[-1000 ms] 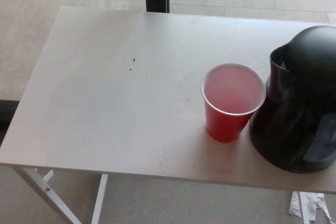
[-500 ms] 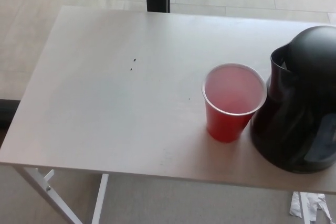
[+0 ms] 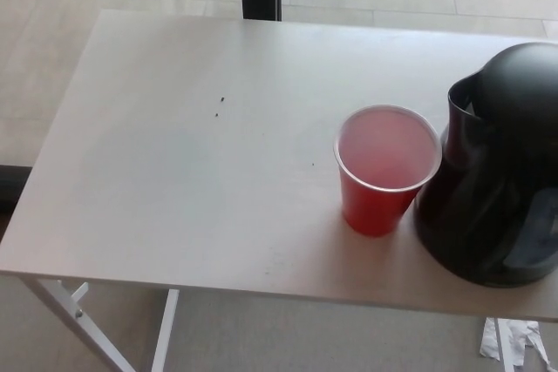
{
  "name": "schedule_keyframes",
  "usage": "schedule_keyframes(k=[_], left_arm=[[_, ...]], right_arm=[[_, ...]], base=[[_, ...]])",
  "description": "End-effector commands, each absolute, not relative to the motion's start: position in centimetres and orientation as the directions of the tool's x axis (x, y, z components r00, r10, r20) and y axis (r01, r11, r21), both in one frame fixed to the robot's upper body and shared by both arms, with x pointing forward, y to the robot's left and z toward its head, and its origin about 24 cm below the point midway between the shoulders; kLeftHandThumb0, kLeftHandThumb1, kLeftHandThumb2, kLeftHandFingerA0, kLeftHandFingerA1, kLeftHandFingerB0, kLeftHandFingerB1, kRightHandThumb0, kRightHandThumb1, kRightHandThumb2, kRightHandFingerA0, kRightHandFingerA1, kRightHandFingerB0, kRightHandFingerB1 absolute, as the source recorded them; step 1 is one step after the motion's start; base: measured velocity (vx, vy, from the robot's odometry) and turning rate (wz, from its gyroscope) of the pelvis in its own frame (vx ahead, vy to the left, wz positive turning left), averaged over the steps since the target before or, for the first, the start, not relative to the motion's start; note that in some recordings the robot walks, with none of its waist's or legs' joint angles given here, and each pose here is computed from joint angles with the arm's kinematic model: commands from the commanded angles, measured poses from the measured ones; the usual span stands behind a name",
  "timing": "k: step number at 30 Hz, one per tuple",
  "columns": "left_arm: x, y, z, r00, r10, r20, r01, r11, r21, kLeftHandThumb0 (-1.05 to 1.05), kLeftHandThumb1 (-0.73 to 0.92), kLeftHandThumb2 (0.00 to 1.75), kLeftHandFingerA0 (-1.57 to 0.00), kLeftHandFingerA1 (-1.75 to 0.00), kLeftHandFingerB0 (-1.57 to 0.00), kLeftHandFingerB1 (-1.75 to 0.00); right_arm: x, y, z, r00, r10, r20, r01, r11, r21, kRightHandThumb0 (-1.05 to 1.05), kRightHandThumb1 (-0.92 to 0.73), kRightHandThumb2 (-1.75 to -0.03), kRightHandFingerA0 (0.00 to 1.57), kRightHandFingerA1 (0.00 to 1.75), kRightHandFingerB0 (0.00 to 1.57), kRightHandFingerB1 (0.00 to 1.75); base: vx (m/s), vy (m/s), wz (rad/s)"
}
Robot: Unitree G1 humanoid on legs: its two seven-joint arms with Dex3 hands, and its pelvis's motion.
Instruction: The robot uses its right hand to lift up a kettle kept on the middle of the desk by its handle and tilt it into a glass kept next to it to pour out water
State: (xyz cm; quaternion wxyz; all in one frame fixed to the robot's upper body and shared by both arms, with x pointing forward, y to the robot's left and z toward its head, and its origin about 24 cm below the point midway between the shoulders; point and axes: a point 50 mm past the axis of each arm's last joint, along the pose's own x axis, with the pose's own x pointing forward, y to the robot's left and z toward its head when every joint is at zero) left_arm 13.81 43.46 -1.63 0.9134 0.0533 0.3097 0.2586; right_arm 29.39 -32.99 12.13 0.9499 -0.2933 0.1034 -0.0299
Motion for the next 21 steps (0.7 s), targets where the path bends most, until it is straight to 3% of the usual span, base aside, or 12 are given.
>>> schedule_keyframes(k=[1, 2, 3, 4, 5, 6, 7, 8, 11, 18, 20, 21], left_arm=[[13.7, 43.9, -1.1, 0.675, 0.527, -0.517, -0.438, 0.85, 0.293, -1.05, 0.42, 1.21, -0.6, -0.64, -0.29, -1.12], [13.8, 43.9, -1.1, 0.681, 0.519, -0.516, -0.438, 0.854, 0.28, -1.05, 0.56, 0.9, -0.57, -0.67, -0.29, -1.16], [13.8, 43.9, -1.1, 0.681, 0.518, -0.517, -0.438, 0.854, 0.28, -1.05, 0.56, 0.9, -0.57, -0.66, -0.29, -1.15], [13.8, 43.9, -1.1, 0.681, 0.518, -0.517, -0.438, 0.854, 0.28, -1.05, 0.56, 0.9, -0.57, -0.66, -0.29, -1.15], [13.8, 43.9, -1.1, 0.677, 0.526, -0.515, -0.44, 0.85, 0.29, -1.05, 0.41, 1.21, -0.6, -0.64, -0.32, -1.13], [13.8, 43.9, -1.1, 0.677, 0.526, -0.515, -0.436, 0.85, 0.295, -1.05, 0.41, 1.21, -0.6, -0.64, -0.32, -1.13], [13.8, 44.0, -1.0, 0.675, 0.527, -0.517, -0.424, 0.85, 0.312, -1.05, 0.58, 0.92, -0.58, -0.64, -0.3, -1.11], [13.8, 44.0, -1.0, 0.674, 0.526, -0.519, -0.433, 0.85, 0.3, -1.05, 0.39, 1.2, -0.63, -0.66, -0.31, -1.14], [13.8, 43.9, -1.1, 0.676, 0.522, -0.521, -0.432, 0.853, 0.294, -1.05, 0.4, 1.21, -0.61, -0.65, -0.34, -1.13], [13.8, 44.0, -1.0, 0.669, 0.529, -0.522, -0.428, 0.848, 0.311, -1.05, 0.42, 1.23, -0.61, -0.65, -0.3, -1.14], [13.7, 44.1, -0.9, 0.67, 0.528, -0.521, -0.446, 0.848, 0.287, -1.05, 0.4, 1.22, -0.61, -0.67, -0.32, -1.14], [13.7, 44.2, -0.9, 0.667, 0.533, -0.521, -0.442, 0.846, 0.298, -1.05, 0.57, 0.94, -0.62, -0.66, -0.34, -1.13]], right_arm=[[29.8, -32.3, 12.1, 0.983, -0.149, -0.106, 0.067, 0.832, -0.551, -0.28, -0.75, -0.62, 1.09, 0.85, 0.48, 0.36], [29.8, -32.1, 12.1, 0.986, -0.137, -0.098, 0.063, 0.841, -0.538, -0.24, -0.78, -0.63, 1.08, 1.1, 0.51, 0.38], [29.9, -31.9, 12.2, 0.99, -0.111, -0.085, 0.048, 0.841, -0.538, -0.17, -0.8, -0.65, 1.01, 1.37, 0.6, 0.43], [29.9, -31.8, 12.2, 0.992, -0.101, -0.08, 0.042, 0.841, -0.539, -0.17, -0.8, -0.65, 1.01, 1.37, 0.6, 0.43], [29.8, -31.4, 12.3, 0.997, -0.057, -0.042, 0.023, 0.818, -0.575, -0.1, -0.59, -1.08, 1.17, 1.34, 0.84, 0.76], [29.8, -31.3, 12.3, 0.999, -0.042, -0.031, 0.016, 0.814, -0.581, -0.1, -0.59, -1.08, 1.17, 1.34, 0.84, 0.76], [29.8, -30.9, 12.3, 1.0, -0.011, 0.0, 0.009, 0.791, -0.611, -0.03, -0.54, -1.15, 0.99, 1.52, 1.05, 0.97], [29.8, -30.8, 12.3, 1.0, -0.006, 0.006, 0.008, 0.785, -0.62, -0.02, -0.54, -1.21, 0.96, 1.52, 1.0, 1.21], [29.5, -30.3, 11.9, 0.998, -0.002, 0.062, 0.04, 0.786, -0.617, -0.07, -0.51, -1.25, 0.86, 1.74, 0.79, 1.59], [29.4, -30.1, 12.3, 0.985, -0.03, 0.167, 0.136, 0.734, -0.665, -0.12, -0.58, -1.05, 0.83, 1.75, 0.73, 1.58], [29.4, -30.1, 12.6, 0.98, -0.032, 0.197, 0.154, 0.751, -0.643, -0.1, -0.59, -1.11, 0.84, 1.75, 0.77, 1.56], [29.4, -30.0, 12.6, 0.977, -0.028, 0.212, 0.161, 0.746, -0.646, -0.12, -0.58, -1.13, 0.85, 1.75, 0.77, 1.59]], base=[[0.0, 0.0, 0.0], [0.0, 0.0, 0.0], [0.0, 0.0, 0.0], [0.0, 0.0, 0.0], [0.0, 0.0, 0.0], [0.0, 0.0, 0.0], [0.0, 0.0, 0.0], [0.0, 0.0, 0.0], [0.0, 0.0, 0.0], [0.0, 0.0, 0.0], [0.0, 0.0, 0.0], [0.0, 0.0, 0.0]])
